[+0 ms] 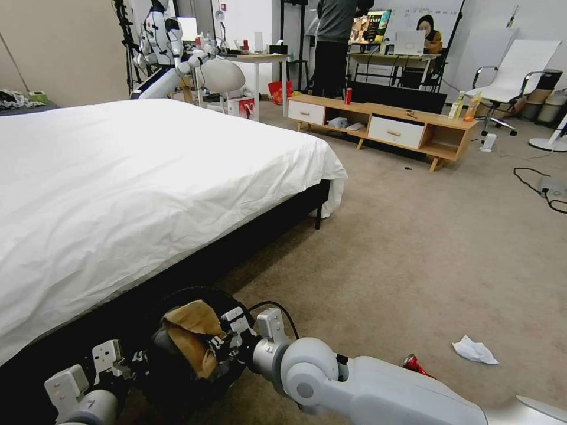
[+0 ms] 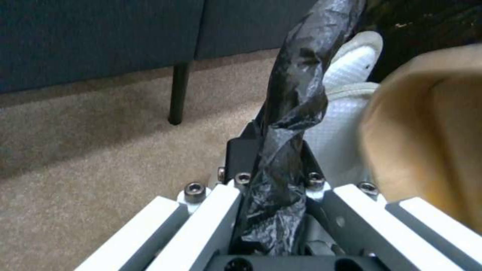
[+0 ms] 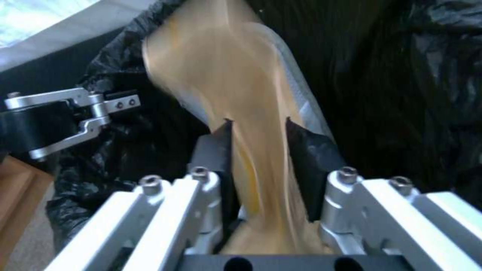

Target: Pick up the trash bin and place the garbage on the floor into it.

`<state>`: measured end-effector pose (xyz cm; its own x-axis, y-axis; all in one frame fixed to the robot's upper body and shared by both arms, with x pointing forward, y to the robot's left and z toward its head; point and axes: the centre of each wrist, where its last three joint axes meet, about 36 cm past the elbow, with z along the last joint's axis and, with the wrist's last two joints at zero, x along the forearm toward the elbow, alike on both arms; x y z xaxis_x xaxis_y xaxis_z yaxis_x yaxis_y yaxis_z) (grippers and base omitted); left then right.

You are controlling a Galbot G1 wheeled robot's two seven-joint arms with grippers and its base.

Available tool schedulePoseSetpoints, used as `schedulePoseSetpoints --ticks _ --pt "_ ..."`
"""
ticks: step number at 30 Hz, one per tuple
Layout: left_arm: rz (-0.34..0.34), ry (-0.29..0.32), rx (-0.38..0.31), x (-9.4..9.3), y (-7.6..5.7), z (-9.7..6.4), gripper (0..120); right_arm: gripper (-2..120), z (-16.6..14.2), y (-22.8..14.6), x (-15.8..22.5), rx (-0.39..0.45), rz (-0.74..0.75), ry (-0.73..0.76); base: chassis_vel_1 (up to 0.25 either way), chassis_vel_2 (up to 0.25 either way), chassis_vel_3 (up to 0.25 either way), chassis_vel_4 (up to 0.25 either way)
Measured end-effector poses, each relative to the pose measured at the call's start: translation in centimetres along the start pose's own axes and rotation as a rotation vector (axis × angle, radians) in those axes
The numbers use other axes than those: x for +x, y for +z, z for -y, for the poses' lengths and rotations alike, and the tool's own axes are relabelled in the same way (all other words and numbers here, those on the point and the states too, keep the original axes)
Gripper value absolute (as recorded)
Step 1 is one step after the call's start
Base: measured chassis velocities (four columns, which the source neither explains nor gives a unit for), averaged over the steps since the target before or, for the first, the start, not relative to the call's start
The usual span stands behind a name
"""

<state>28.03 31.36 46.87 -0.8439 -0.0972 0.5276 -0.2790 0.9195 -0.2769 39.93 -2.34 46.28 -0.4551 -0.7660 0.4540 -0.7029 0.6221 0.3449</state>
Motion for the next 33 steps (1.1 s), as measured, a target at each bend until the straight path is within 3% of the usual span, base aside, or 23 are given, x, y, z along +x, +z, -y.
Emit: schedulePoseSetpoints --ticks 10,12,15,19,33 --pt "-0.001 -0.001 0.000 -0.3 0.0 -0.1 2 65 0.1 -0.7 1.1 0.008 0.015 -0.003 0.000 0.000 0.000 0.000" --pt "-0.002 -0.002 0.000 -0.3 0.0 -0.2 2 79 0.2 -0.7 1.4 0.007 0.018 0.002 0.000 0.000 0.000 0.000" --pt "-0.003 -0.004 0.000 -0.3 0.0 -0.2 2 89 0.1 -0.8 1.7 0.005 0.026 0.001 0.000 0.000 0.000 0.000" --pt "-0.002 -0.006 -0.001 -0.1 0.0 -0.2 2 95 -0.4 -2.5 3.4 0.009 0.085 -0.005 0.000 0.000 0.000 0.000" --pt "0.001 -0.016 -0.008 0.1 0.0 -0.3 2 95 0.1 -9.1 10.6 0.046 0.371 0.012 0.000 0.000 0.000 0.000"
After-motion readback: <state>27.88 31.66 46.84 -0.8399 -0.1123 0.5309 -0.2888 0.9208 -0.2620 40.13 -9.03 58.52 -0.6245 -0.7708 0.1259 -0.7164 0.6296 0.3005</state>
